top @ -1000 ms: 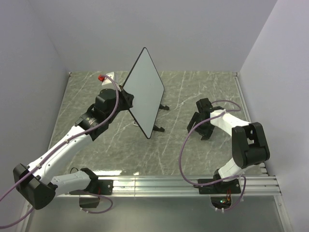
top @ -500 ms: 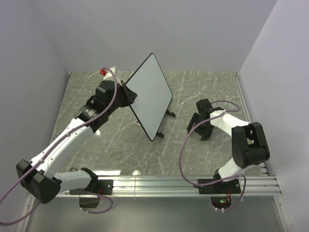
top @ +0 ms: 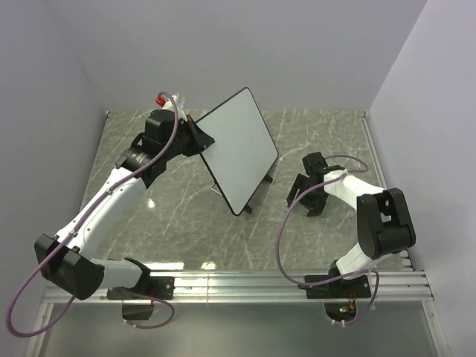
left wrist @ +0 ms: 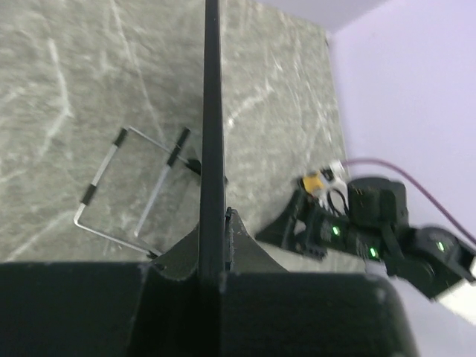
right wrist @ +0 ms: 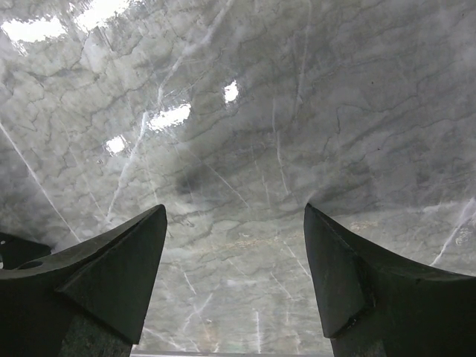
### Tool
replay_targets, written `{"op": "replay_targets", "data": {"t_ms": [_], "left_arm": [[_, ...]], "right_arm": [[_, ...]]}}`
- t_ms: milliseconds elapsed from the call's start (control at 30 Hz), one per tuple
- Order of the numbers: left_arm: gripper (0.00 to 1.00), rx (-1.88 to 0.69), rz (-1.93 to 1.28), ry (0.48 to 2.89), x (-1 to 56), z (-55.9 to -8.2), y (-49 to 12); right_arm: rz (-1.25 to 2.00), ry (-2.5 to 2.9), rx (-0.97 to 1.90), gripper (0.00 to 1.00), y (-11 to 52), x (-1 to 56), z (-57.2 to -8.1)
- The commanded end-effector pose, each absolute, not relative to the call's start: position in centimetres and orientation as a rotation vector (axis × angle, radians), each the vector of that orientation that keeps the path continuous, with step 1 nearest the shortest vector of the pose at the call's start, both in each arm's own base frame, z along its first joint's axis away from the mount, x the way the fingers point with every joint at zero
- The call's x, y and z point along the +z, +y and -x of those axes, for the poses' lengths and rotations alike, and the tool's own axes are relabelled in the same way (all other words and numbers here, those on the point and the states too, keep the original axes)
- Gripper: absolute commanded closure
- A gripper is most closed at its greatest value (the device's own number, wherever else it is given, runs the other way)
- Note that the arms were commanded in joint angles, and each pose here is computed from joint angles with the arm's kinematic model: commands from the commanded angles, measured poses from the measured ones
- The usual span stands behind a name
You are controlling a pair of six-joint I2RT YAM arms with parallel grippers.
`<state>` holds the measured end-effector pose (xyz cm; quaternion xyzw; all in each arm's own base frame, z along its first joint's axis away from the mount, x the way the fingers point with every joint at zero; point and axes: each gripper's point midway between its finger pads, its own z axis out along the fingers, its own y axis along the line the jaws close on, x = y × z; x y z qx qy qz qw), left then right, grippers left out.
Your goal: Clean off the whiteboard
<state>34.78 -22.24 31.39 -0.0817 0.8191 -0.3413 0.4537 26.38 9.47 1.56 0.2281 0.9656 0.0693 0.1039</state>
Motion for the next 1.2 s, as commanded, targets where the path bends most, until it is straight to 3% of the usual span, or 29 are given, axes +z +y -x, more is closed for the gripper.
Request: {"op": "replay_targets", "data": {"t_ms": [0, 367, 800, 1167], "left_arm": [[1.0, -1.142, 0.002, 1.699, 41.8, -32.2, -24.5], [1.0, -0.946, 0.077, 1.784, 37.8, -31.4, -20.3], [1.0, -0.836, 0.097, 1.718, 42.0, -38.9, -21.6], [1.0, -0.728, 0.117, 1.764, 39.2, -36.8, -19.1]], "right_arm": [[-0.648, 2.885, 0.205, 0.19, 9.6, -0.1, -25.5], [-0.639, 2.896, 0.201, 0.19, 9.5, -0.4, -25.3], [-0.656, 2.896, 0.215, 0.2, 9.7, -0.3, -25.1], [-0.671, 2.886, 0.21, 0.21, 9.2, -0.3, -24.5]]}}
